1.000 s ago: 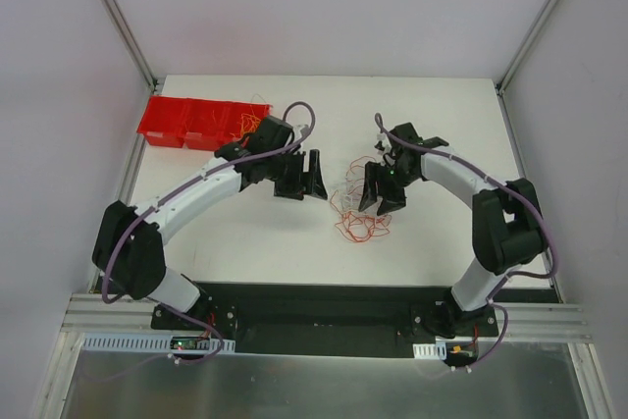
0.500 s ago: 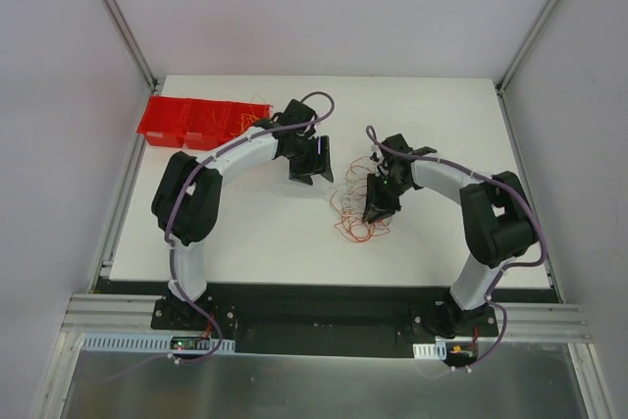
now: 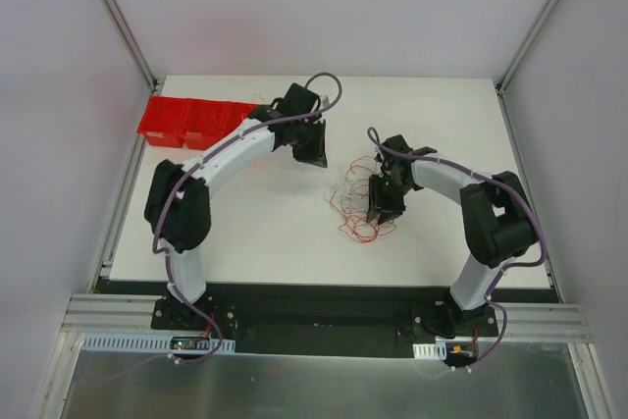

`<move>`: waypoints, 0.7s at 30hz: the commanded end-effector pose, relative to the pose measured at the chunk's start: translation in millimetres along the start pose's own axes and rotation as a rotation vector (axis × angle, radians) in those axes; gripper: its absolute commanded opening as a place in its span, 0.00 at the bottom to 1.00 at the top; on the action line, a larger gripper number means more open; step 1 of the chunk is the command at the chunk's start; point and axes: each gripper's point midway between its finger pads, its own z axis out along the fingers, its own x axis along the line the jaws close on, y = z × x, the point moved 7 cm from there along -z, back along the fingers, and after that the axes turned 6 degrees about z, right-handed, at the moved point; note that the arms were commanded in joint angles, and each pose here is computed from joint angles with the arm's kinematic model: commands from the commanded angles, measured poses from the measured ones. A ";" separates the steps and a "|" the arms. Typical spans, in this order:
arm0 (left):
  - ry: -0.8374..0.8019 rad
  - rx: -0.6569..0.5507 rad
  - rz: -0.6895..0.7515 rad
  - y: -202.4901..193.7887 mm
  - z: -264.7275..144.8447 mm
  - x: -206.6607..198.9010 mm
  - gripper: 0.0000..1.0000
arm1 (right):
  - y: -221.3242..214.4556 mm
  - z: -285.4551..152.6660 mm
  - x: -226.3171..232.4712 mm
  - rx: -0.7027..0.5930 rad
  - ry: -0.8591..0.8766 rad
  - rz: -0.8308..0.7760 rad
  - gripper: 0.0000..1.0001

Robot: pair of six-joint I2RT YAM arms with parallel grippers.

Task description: Untangle the cables

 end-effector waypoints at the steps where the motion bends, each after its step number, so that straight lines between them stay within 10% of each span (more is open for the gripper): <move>1: -0.055 -0.362 0.269 20.8 -132.0 -57.7 0.00 | 6.5 -9.4 -11.5 -0.039 -0.108 0.031 0.40; 12: -0.091 -0.992 0.409 19.5 -350.1 -103.8 0.00 | 4.1 -18.5 -43.7 -0.068 -0.184 0.098 0.51; 21: -0.122 -1.103 0.379 21.1 -385.9 -112.7 0.00 | 11.9 -53.2 -31.5 -0.144 -0.158 0.031 0.63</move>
